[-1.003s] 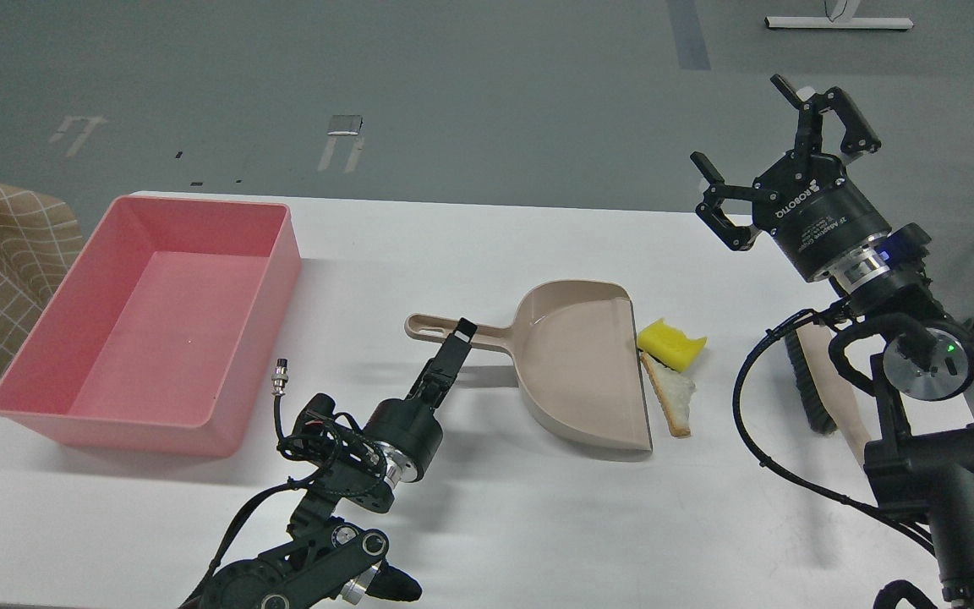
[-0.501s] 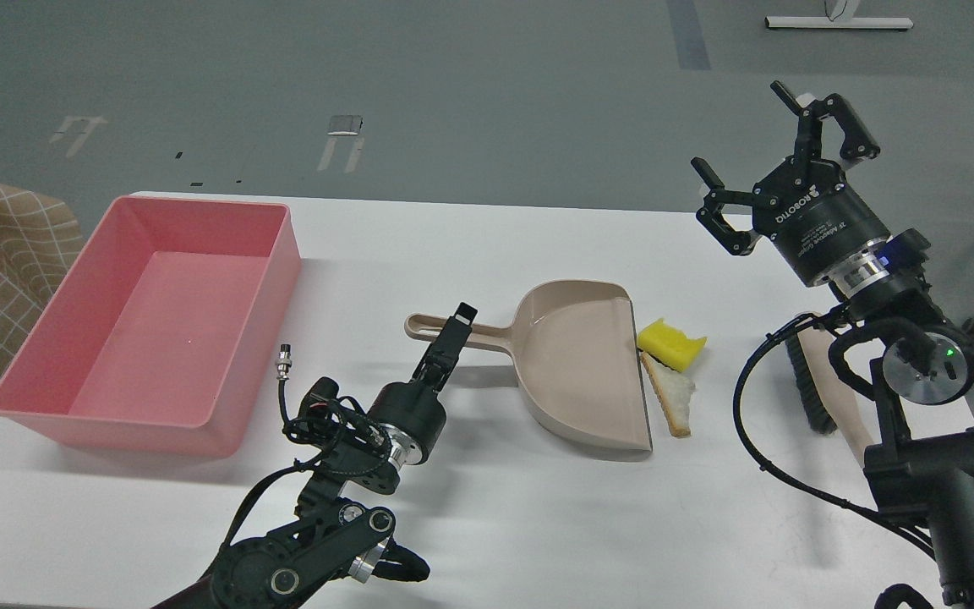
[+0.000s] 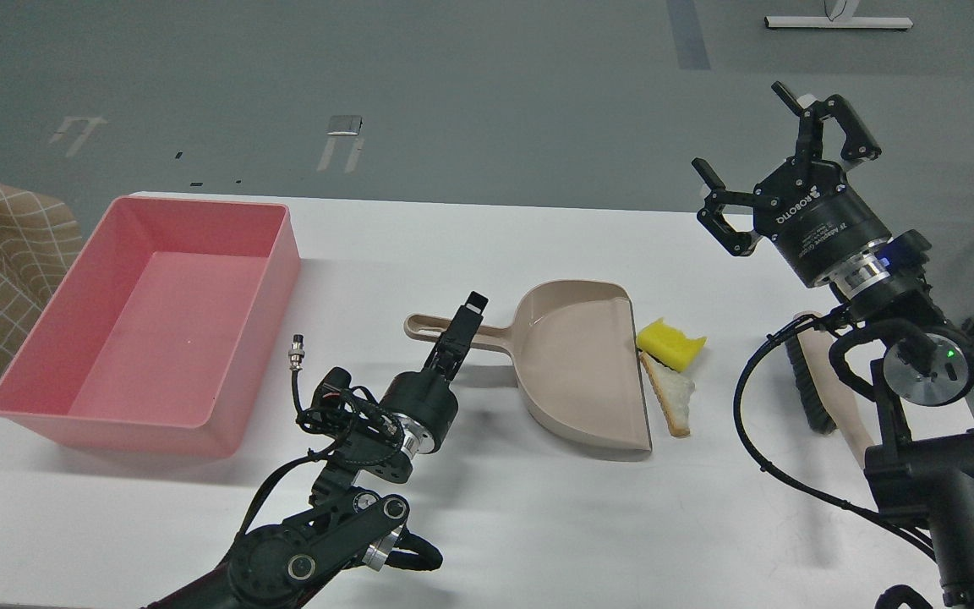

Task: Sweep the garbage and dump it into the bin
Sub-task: 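Grasp the dustpan handle with the left gripper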

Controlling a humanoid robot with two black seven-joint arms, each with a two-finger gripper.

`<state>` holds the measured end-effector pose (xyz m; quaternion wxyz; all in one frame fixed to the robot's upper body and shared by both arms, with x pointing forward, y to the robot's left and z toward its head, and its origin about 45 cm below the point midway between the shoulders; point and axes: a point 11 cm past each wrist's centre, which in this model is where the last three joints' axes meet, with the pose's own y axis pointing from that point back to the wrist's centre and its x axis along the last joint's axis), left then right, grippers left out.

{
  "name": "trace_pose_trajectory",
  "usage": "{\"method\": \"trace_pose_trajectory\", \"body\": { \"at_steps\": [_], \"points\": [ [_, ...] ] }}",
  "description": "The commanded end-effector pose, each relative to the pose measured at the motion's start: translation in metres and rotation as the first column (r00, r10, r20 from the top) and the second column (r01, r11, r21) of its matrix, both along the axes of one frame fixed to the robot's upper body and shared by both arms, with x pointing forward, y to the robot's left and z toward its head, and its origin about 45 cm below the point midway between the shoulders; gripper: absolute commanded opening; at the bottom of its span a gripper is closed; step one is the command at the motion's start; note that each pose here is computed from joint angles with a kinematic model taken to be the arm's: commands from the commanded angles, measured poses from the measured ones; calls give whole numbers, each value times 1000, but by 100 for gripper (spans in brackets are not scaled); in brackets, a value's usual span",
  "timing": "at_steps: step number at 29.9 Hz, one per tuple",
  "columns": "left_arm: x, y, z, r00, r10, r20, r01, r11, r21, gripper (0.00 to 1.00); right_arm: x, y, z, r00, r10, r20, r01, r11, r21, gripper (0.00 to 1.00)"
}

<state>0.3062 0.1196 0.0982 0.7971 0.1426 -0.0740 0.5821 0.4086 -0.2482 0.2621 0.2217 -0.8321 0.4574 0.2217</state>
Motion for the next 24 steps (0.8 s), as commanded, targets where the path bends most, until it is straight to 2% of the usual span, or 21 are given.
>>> {"method": "trace_pose_trajectory", "body": {
  "at_steps": [1,3,15,19,21,24],
  "points": [
    [-1,2,-2,1000,0,-1,0,1000,7,69,0,0,-1,1000,1,-2,-1,1000,-1,100],
    [0,3,-2,1000,1,-1,-1,1000,8,66,0,0,-1,1000,1,-2,-1,1000,-1,100],
    [-2,3,-3,1000,-2,-3,2,1000,11,61,0,1,0,1000,2,1,-2,1000,-1,100],
    [-2,3,-4,1000,-1,-5,1,1000,13,55,0,0,1,1000,1,3,-1,1000,0,100],
    [-2,4,-4,1000,-1,-4,1,1000,18,47,0,1,1,1000,2,2,-2,1000,-1,100],
    [-1,4,-4,1000,-2,-2,2,1000,18,46,0,1,1,1000,2,2,-2,1000,-2,100]
  ]
}}
